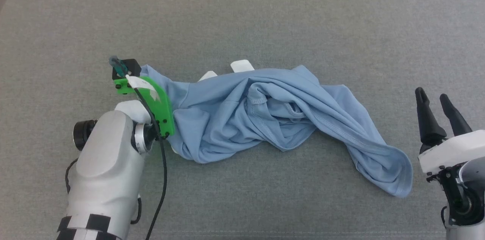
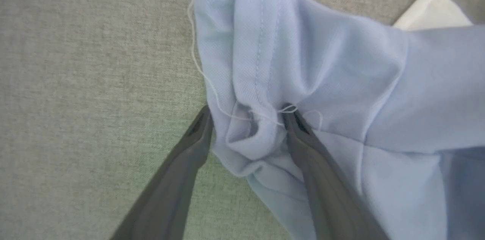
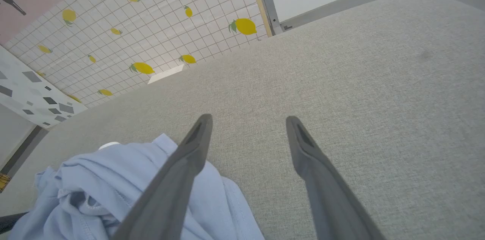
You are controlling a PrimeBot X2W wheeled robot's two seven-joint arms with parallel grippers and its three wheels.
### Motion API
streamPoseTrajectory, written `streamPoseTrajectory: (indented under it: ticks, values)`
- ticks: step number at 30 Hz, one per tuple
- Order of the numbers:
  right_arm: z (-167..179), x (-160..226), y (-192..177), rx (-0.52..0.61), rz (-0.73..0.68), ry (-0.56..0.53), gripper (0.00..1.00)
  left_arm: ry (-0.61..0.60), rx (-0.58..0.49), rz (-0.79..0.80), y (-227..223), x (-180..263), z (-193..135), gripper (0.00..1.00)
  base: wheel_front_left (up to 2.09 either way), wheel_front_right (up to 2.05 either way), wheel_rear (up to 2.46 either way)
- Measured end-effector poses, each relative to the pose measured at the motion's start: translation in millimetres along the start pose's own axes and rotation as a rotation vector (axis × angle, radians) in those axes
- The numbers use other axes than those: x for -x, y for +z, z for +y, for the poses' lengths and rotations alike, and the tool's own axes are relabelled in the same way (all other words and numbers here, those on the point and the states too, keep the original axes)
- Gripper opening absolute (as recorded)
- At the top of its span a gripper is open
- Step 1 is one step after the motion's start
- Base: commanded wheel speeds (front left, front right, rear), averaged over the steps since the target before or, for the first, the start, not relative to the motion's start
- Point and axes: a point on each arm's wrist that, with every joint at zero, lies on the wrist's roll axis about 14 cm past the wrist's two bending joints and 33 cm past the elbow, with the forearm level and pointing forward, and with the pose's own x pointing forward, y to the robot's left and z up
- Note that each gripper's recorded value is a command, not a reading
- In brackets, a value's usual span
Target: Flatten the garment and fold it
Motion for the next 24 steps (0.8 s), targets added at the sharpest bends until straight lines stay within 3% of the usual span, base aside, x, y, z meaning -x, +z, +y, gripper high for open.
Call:
streamPoseTrajectory:
  ticks: [1,2,7,16,19,24]
  values:
    - [-1.6,-0.9,-1.6,0.002,0.004,-0.005,1.0,-0.009,0.001,-0.009,1.5,-1.6,-2.0,0.04,0.0,0.0,0.0]
    - [-2.5,-1.5,-3.0,0.005,0.008,-0.008,1.0,-0.011,0.001,-0.015,2.3,-2.5,-2.8,0.0,0.0,0.0,0.0]
    - [3.3,-6.0,-7.7,0.016,0.023,0.006,1.0,-0.05,0.027,-0.116,19.0,4.8,-9.3,0.0,0.0,0.0,0.0]
    - [32.7,-8.3,-8.7,0.021,0.028,0.084,1.0,-0.135,0.233,-0.626,118.0,91.7,12.3,0.0,0.0,0.0,0.0]
    - [40.2,-8.6,-8.9,0.02,0.028,0.103,1.0,-0.11,0.259,-0.612,84.7,100.2,28.3,0.0,0.0,0.0,0.0]
    - [53.2,-10.6,-11.4,0.021,0.036,0.136,1.0,-0.029,0.346,-0.361,-32.2,87.3,48.1,0.0,0.0,0.0,0.0]
